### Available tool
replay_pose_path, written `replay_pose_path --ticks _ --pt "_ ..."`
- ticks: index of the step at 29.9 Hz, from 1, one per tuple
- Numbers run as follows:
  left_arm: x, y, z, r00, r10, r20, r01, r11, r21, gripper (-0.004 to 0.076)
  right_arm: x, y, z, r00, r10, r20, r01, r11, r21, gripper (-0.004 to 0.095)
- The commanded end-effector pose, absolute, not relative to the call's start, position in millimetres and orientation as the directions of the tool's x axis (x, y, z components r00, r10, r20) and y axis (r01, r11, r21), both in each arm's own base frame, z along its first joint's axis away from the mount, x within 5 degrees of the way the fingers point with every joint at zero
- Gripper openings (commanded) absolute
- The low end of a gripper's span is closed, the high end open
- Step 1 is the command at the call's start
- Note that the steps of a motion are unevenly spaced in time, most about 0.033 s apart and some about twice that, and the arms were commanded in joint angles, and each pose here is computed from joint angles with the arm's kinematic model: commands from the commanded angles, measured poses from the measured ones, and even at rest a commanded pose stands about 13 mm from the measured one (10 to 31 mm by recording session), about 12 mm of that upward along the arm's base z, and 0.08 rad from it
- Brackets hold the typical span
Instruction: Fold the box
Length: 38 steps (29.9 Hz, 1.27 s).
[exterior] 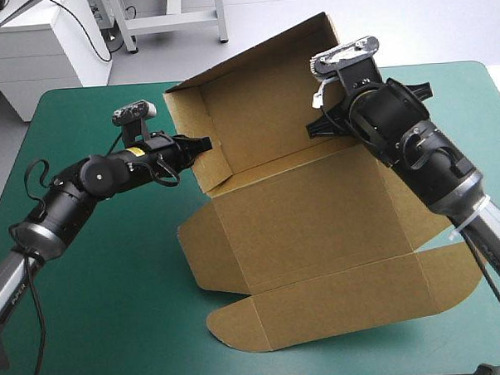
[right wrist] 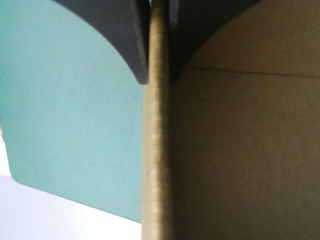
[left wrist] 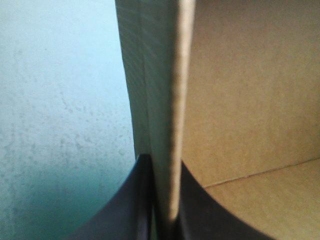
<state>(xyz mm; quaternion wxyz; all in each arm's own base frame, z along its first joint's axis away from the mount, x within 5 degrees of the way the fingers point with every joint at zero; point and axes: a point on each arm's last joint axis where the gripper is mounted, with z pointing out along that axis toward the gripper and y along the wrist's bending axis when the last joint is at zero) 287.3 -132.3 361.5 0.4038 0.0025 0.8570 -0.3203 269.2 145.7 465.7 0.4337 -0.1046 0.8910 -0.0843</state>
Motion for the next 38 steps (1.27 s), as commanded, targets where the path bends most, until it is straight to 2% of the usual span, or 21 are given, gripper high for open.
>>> replay_pose_path --ticks 1,6,12,16,20,27,30,38 --pt "280 -134 396 -0.696 -0.214 -0.685 0.256 0.818 -0.515 -0.0009 262 132 478 -0.618 -0.139 -0.774 -0.098 0.99 -0.1 -0.0001" --pt "295 -137 398 -0.787 0.003 -0.617 0.24 0.923 -0.302 -0.0009 277 120 470 -0.665 -0.091 -0.742 -0.084 0.995 -0.046 -0.0001" --pt "316 -159 391 -0.846 0.113 -0.521 0.257 0.942 -0.214 -0.0009 303 117 442 -0.764 -0.07 -0.641 -0.106 0.994 0.018 -0.0001" --pt "334 -165 374 -0.891 0.174 -0.42 0.235 0.967 -0.096 -0.0008 324 114 407 -0.826 -0.068 -0.559 -0.087 0.996 0.007 -0.0001" --pt "347 -177 356 -0.905 0.183 -0.384 0.241 0.965 -0.107 -0.0008 337 112 366 -0.884 -0.072 -0.463 -0.094 0.995 0.026 -0.0001" --pt "360 -190 325 -0.936 0.188 -0.298 0.236 0.962 -0.135 -0.0008 336 115 315 -0.926 -0.057 -0.374 -0.099 0.991 0.094 -0.0001" --pt "362 -195 317 -0.947 0.18 -0.266 0.232 0.956 -0.178 -0.0008 335 114 304 -0.935 -0.063 -0.35 -0.101 0.991 0.091 -0.0001" --pt "363 -195 315 -0.948 0.179 -0.264 0.23 0.958 -0.173 -0.0008 335 115 303 -0.932 -0.062 -0.358 -0.105 0.989 0.101 -0.0001"
